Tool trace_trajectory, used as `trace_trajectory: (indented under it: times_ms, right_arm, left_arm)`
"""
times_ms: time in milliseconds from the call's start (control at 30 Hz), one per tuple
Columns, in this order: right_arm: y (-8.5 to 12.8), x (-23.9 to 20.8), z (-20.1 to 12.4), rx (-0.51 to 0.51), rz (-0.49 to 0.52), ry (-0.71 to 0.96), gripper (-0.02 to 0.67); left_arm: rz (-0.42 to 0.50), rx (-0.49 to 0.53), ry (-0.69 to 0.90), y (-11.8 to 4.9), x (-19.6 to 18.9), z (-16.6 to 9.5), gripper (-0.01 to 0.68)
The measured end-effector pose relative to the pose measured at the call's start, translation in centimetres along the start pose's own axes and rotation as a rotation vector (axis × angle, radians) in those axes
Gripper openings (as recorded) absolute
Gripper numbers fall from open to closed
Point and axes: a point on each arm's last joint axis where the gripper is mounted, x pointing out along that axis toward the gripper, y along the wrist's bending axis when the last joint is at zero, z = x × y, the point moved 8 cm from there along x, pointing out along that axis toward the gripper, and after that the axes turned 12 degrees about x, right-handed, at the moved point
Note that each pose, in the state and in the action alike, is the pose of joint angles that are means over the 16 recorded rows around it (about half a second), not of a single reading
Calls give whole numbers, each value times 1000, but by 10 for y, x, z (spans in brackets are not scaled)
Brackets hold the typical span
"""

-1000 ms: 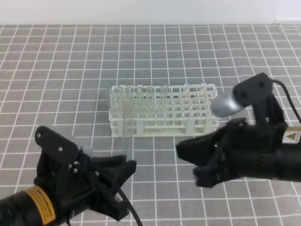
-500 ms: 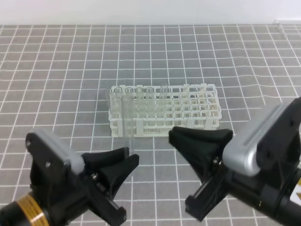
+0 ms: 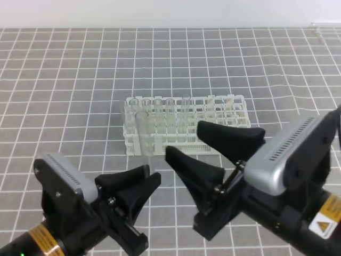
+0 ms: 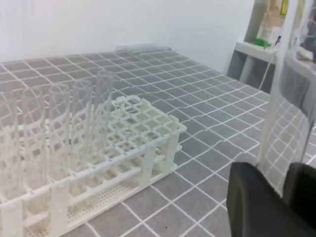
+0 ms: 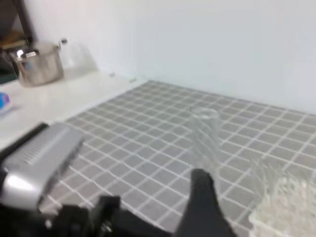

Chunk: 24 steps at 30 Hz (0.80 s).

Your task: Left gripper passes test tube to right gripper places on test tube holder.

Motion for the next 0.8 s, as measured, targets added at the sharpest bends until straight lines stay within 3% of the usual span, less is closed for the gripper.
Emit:
trace_trajectory:
  times_ms: [233, 800]
  right_arm:
    - [3, 17, -2, 10, 6, -29, 449]
    - [1, 49, -12, -10, -23, -62, 443]
  left_arm:
    - [-25, 21, -25, -4, 5, 0, 69]
    - [-75, 59, -71, -13, 5, 6, 81]
